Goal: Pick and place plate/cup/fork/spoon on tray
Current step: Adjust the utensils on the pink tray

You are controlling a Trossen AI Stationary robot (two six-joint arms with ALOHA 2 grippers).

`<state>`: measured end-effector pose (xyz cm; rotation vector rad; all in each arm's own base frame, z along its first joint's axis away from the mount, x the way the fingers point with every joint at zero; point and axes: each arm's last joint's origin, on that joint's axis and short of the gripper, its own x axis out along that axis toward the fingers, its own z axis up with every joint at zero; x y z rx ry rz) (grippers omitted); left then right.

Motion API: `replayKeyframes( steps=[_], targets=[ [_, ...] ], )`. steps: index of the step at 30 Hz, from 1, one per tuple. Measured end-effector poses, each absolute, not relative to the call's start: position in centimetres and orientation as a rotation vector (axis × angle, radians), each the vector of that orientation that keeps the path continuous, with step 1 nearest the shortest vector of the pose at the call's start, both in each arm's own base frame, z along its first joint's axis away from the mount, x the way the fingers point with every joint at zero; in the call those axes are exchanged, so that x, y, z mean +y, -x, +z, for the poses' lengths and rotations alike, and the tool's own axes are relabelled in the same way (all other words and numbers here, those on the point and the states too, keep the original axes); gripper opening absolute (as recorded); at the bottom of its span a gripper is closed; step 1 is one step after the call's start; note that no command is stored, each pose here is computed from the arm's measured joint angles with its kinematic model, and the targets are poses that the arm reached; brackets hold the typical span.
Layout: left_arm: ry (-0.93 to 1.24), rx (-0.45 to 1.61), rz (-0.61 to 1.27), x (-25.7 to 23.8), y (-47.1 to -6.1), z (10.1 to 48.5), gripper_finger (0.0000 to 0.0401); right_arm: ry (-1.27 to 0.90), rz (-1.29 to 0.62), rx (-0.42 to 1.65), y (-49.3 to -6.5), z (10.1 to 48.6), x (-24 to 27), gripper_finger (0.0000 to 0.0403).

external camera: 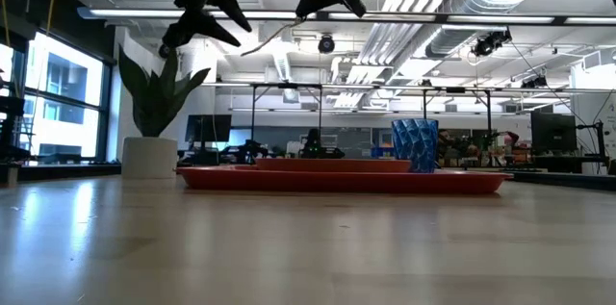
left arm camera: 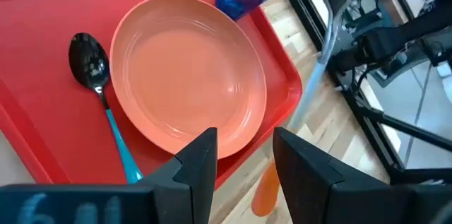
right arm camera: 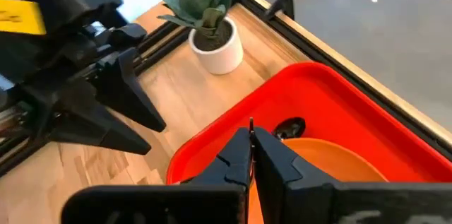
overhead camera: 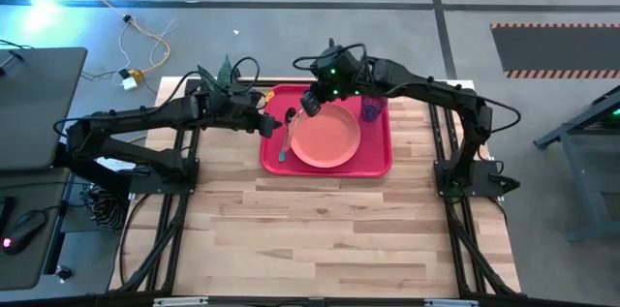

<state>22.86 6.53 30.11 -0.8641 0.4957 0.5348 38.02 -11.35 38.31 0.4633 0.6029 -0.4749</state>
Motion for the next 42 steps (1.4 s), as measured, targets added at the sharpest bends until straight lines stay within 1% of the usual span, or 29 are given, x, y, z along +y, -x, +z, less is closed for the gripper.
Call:
replayKeyframes(
  steps=[4, 14, 26, 33, 42],
  targets=[
    [0.846, 0.523, 0.529, 6.4, -23.2, 29.7, 0.0129, -0.472, -0.518, 0.609, -38.7, 37.6, -11.0, 0.0],
    [0.822, 0.622, 0.495, 6.6, -24.4, 28.2, 0.0129, -0.52, -0.541, 0.655, -40.3, 35.2, -11.3, 0.0],
    [0.782, 0.671, 0.49, 6.8, -25.2, 27.1, 0.013, -0.544, -0.554, 0.661, -41.1, 34.2, -11.4, 0.0],
    [0.767, 0.668, 0.499, 6.8, -25.2, 27.1, 0.013, -0.563, -0.517, 0.66, -41.6, 33.7, -11.4, 0.0],
    [0.74, 0.675, 0.495, 6.9, -25.1, 27.1, 0.013, -0.585, -0.448, 0.622, -42.0, 34.1, -11.3, 0.0]
  ],
)
